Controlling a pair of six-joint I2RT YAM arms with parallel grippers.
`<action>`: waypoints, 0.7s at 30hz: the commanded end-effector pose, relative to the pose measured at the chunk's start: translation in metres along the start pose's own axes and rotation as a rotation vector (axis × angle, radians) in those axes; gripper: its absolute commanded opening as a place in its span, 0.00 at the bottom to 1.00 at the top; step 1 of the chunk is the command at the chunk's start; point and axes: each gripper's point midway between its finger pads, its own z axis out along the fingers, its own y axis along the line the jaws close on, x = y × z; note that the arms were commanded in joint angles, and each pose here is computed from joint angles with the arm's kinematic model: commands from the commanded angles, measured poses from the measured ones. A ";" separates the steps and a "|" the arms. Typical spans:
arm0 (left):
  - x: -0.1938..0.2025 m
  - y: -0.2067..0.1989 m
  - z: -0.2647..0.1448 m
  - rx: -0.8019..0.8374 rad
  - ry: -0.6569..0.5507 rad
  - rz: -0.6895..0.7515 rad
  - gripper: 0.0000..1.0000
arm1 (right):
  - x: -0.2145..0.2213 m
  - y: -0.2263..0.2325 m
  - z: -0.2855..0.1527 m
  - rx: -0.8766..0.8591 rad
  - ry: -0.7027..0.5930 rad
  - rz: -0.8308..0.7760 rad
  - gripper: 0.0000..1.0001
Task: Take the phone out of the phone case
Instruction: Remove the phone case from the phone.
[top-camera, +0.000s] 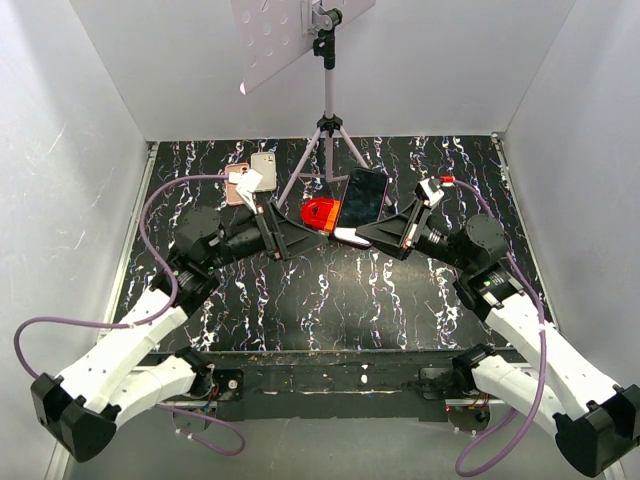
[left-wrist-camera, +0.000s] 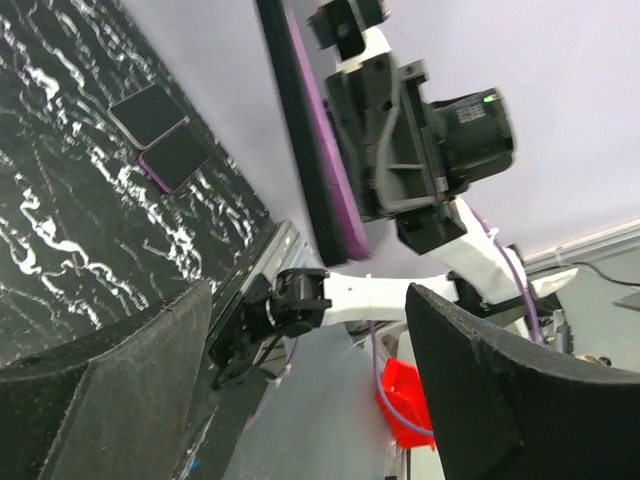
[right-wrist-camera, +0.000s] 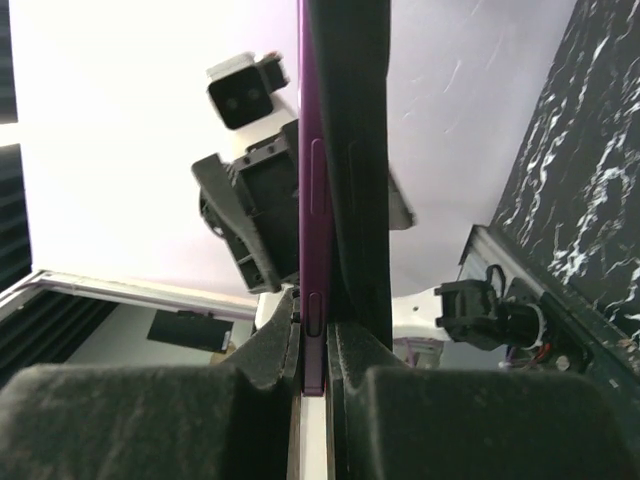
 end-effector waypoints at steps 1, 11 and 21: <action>0.016 -0.004 0.010 0.021 0.104 0.036 0.82 | 0.011 0.048 -0.011 -0.181 0.058 -0.016 0.01; 0.022 -0.005 0.020 0.047 0.113 0.018 0.73 | 0.007 0.045 -0.011 -0.189 0.046 -0.009 0.01; 0.019 0.000 0.029 0.042 0.091 -0.053 0.83 | 0.009 0.045 -0.012 -0.200 0.051 -0.004 0.01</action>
